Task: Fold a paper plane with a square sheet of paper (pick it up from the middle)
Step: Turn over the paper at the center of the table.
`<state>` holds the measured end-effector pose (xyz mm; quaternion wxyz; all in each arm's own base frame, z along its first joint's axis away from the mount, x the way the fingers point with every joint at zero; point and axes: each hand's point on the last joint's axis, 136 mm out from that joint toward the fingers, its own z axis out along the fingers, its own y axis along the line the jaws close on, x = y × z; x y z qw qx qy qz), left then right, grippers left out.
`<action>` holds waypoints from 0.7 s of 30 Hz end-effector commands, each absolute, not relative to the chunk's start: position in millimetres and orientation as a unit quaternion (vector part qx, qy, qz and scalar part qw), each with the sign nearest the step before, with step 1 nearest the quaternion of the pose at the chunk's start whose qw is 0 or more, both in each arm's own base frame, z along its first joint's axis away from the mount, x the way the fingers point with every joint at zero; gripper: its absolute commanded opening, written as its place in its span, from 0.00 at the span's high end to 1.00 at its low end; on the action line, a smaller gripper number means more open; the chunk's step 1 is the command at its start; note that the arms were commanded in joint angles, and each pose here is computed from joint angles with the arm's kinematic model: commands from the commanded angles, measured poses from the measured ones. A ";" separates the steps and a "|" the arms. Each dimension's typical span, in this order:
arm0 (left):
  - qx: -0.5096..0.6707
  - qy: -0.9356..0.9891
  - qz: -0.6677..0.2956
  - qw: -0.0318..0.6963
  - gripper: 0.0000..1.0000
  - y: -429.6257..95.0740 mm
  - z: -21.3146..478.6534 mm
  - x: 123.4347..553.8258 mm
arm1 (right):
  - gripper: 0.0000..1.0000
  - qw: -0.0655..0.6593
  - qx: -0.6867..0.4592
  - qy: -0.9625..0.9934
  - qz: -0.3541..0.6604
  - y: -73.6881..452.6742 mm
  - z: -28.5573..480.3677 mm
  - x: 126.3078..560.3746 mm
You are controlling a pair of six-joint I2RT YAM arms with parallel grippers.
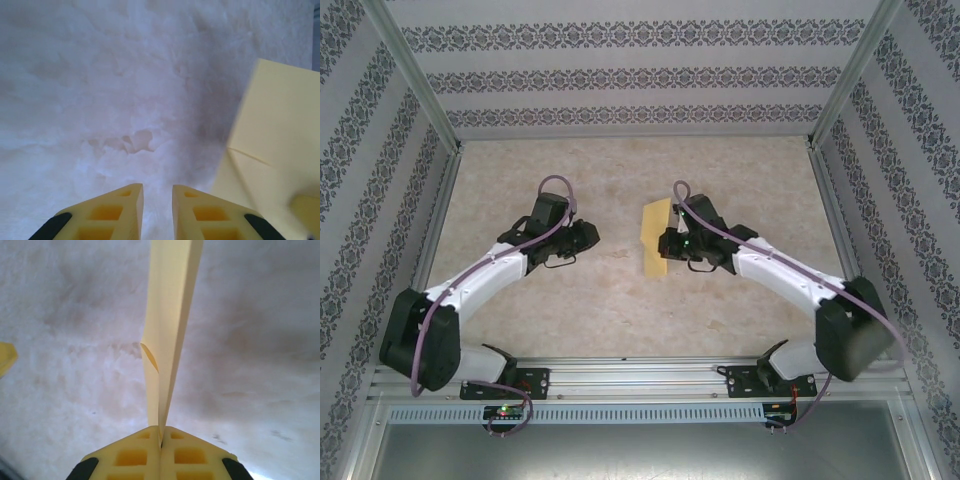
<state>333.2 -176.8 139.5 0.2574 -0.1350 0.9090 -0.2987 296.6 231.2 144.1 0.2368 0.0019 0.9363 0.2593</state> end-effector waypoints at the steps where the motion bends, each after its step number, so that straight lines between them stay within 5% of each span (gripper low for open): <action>1: -0.150 0.910 -0.256 0.288 0.76 -157.1 142.7 329.5 | 0.95 0.273 -0.019 0.958 0.081 166.1 160.2 287.0; 10: -0.193 0.893 -0.214 0.345 0.70 -124.3 156.4 322.3 | 0.95 0.321 -0.071 0.926 -0.184 116.1 211.1 271.9; 21: -0.263 0.870 -0.156 0.387 0.69 -80.6 165.0 302.8 | 0.94 0.191 -0.148 0.946 -0.217 189.4 119.6 268.0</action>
